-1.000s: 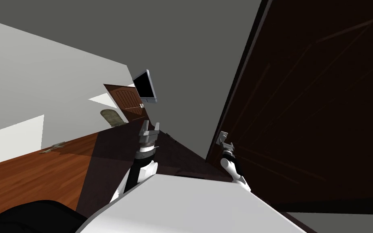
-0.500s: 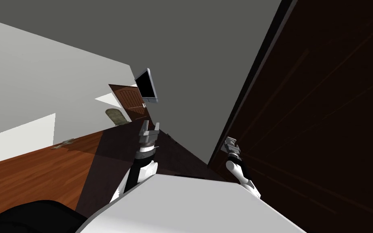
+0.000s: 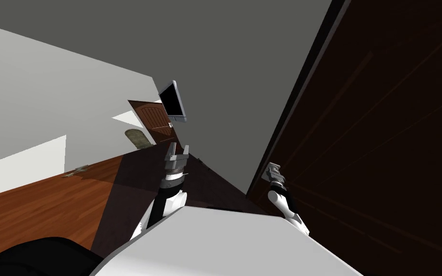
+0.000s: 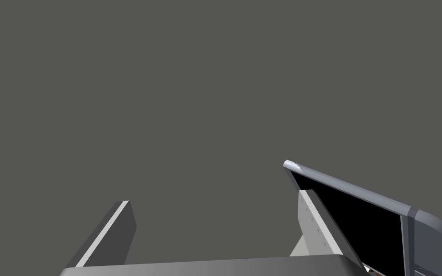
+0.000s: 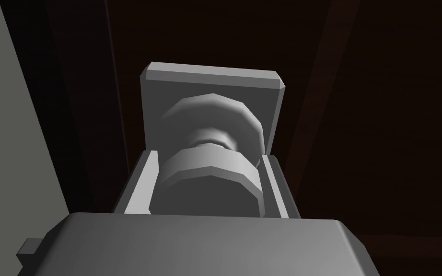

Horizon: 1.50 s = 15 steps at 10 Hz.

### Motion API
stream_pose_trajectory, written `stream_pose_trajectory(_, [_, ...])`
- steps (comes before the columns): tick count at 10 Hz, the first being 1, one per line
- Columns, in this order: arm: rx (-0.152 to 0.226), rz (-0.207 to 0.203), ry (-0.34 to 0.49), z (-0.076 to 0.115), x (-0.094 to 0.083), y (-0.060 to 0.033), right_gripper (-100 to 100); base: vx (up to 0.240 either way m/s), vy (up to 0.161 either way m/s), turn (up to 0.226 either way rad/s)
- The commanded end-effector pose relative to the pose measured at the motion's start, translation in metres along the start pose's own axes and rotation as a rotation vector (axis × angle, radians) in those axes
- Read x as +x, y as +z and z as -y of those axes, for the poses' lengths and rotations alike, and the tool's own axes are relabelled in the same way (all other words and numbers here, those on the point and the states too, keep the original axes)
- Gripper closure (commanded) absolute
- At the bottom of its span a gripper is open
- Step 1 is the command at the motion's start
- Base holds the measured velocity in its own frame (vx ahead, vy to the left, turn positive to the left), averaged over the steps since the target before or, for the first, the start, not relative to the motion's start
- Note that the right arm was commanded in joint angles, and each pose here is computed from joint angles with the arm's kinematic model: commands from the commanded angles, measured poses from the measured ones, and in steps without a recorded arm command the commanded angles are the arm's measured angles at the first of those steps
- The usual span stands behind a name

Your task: Pull the door open

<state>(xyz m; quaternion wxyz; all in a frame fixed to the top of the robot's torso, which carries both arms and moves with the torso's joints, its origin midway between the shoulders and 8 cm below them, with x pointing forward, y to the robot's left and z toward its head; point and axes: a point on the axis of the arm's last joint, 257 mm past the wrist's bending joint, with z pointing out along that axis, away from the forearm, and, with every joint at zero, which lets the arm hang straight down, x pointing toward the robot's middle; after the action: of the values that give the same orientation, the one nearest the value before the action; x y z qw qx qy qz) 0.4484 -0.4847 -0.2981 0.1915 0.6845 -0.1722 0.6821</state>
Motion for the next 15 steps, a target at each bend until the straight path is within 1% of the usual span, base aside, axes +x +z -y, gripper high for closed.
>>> stream_pose_trajectory(1, [0.001,-0.002,0.003,0.002,0.001,0.0002,100,-0.006,0.003,-0.002])
stream_pose_trajectory(2, [0.001,-0.002,0.003,0.002,0.001,0.0002,100,0.000,0.000,0.000])
stream_pose_trajectory(3, [0.017,0.001,0.004,0.004,0.000,-0.0011,100,-0.131,-0.022,0.107])
stream_pose_trajectory(5, [0.029,0.000,0.007,0.007,0.001,-0.0017,100,-0.201,-0.003,0.097])
stream_pose_trajectory(9, [0.086,0.000,0.020,0.020,0.003,-0.0058,100,-0.250,-0.016,0.134])
stream_pose_trajectory(11, [0.106,0.001,0.025,0.025,0.003,-0.0076,100,-0.241,-0.044,0.130])
stream_pose_trajectory(12, [0.115,0.002,0.027,0.027,0.003,-0.0085,100,-0.246,-0.025,0.100])
stream_pose_trajectory(13, [0.109,0.005,0.024,0.026,0.001,-0.0085,100,-0.107,-0.008,0.037])
stream_pose_trajectory(14, [0.127,0.010,0.025,0.030,-0.001,-0.0113,100,-0.169,-0.005,0.131])
stream_pose_trajectory(15, [0.134,0.009,0.025,0.031,0.000,-0.0119,100,-0.221,-0.035,0.138])
